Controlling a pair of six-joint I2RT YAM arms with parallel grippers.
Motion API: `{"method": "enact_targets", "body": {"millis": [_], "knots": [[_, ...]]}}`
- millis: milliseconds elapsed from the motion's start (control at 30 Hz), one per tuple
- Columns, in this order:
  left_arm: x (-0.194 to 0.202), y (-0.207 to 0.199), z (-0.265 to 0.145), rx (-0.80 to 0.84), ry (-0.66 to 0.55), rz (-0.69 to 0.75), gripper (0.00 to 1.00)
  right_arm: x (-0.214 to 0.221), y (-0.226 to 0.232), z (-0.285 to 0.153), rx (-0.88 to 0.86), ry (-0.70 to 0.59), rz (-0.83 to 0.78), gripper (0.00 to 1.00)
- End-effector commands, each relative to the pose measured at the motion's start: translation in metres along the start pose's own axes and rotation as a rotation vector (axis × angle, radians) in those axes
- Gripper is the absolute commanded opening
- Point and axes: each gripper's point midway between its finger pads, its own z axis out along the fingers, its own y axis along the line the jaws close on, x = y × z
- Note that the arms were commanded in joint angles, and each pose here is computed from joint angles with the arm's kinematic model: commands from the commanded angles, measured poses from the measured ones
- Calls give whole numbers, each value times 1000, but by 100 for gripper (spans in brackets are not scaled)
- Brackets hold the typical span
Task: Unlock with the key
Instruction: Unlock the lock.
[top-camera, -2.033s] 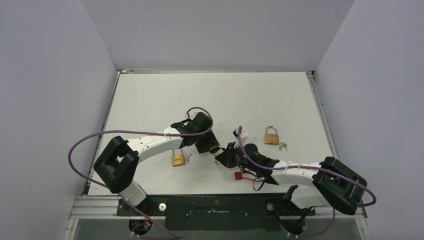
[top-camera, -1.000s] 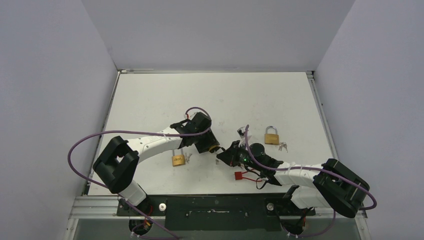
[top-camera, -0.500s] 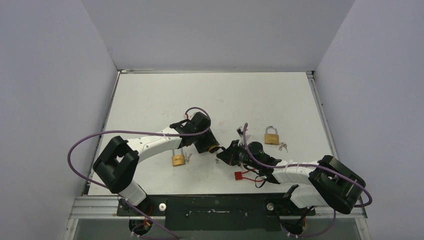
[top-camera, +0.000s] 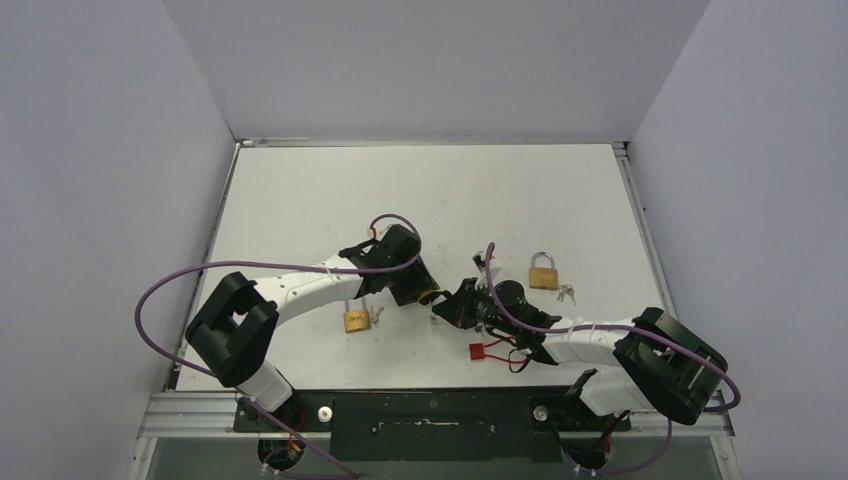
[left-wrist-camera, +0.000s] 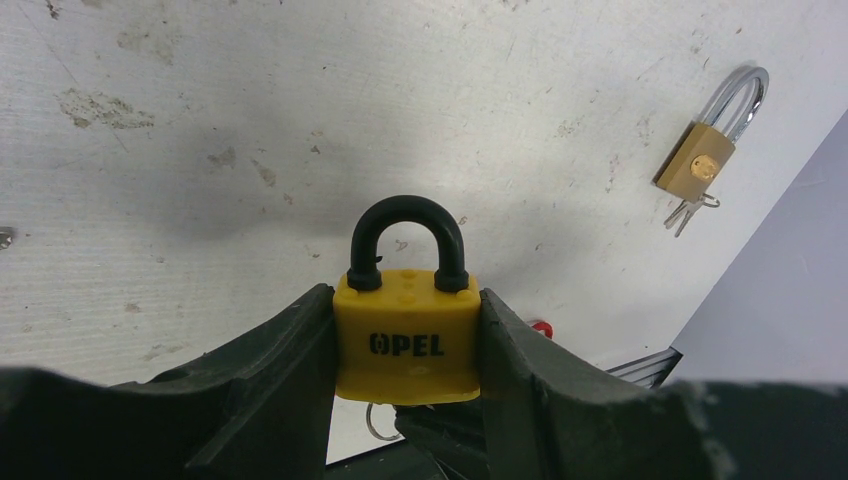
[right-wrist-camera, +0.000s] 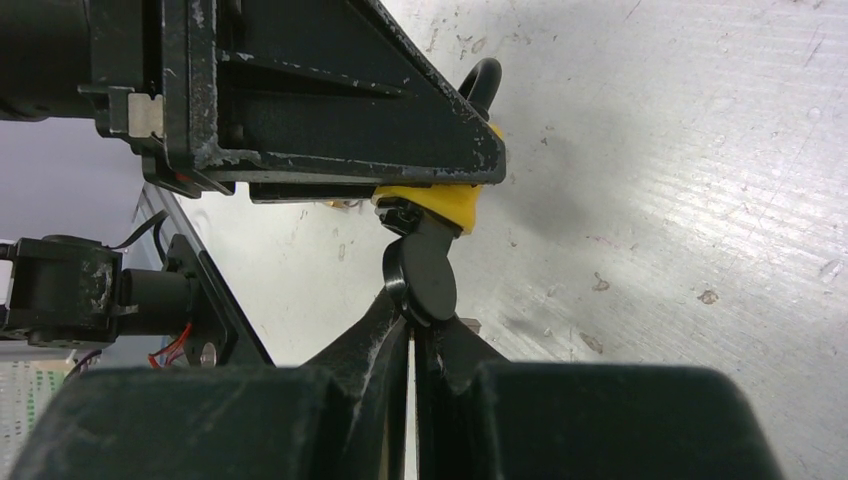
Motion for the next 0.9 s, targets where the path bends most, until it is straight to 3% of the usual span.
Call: {"method": "enact_targets", "body": {"millis": [0, 567, 867], "knots": [[2, -32, -18, 136, 17, -4, 0, -30, 20, 8, -56, -83, -5, 0], [14, -42, -24, 198, 59, -18, 0, -41, 8, 19, 38, -81, 69, 0], [21, -58, -38, 308, 80, -139, 0, -47, 4, 33, 99, -60, 121, 0]]}}
